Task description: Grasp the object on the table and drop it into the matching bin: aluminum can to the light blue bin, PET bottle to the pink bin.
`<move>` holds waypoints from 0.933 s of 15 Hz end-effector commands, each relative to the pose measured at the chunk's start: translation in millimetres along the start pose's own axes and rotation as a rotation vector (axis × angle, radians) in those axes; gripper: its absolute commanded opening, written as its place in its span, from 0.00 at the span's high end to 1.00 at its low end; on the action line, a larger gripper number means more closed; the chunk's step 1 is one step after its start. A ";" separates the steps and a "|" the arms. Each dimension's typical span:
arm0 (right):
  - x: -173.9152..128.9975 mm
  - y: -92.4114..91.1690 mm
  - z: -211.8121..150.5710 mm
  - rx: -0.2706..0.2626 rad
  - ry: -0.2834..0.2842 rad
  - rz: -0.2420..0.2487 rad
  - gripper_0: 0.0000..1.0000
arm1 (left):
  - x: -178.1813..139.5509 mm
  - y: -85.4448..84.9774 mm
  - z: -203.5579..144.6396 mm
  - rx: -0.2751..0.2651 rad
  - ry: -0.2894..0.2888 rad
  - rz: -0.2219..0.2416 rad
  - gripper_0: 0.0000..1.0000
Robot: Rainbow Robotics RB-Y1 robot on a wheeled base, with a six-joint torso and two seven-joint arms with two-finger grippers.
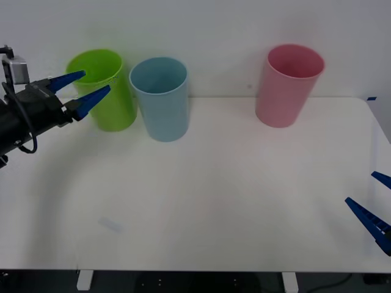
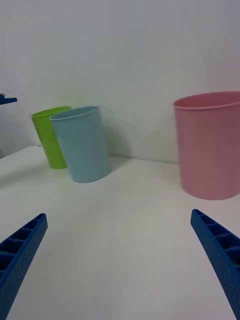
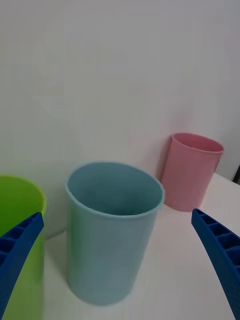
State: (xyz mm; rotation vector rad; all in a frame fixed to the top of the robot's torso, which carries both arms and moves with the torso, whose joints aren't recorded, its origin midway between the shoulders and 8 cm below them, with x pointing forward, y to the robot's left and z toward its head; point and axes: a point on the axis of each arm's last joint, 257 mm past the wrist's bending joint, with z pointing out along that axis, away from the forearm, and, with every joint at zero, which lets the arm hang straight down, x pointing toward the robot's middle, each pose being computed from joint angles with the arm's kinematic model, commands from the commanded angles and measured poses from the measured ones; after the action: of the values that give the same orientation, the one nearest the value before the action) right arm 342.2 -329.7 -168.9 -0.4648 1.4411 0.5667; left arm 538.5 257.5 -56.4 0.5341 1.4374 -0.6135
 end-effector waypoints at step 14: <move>0.0 0.0 0.0 0.000 0.000 0.000 0.00 | 71.5 -1.0 -153.4 -0.029 0.104 0.152 0.00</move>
State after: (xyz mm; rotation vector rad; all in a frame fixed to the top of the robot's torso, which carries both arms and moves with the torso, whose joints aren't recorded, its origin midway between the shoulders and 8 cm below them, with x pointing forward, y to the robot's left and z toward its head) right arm 342.2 -329.7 -168.9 -0.4649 1.4410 0.5666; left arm 431.3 350.1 -136.2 0.6633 1.4798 -0.4516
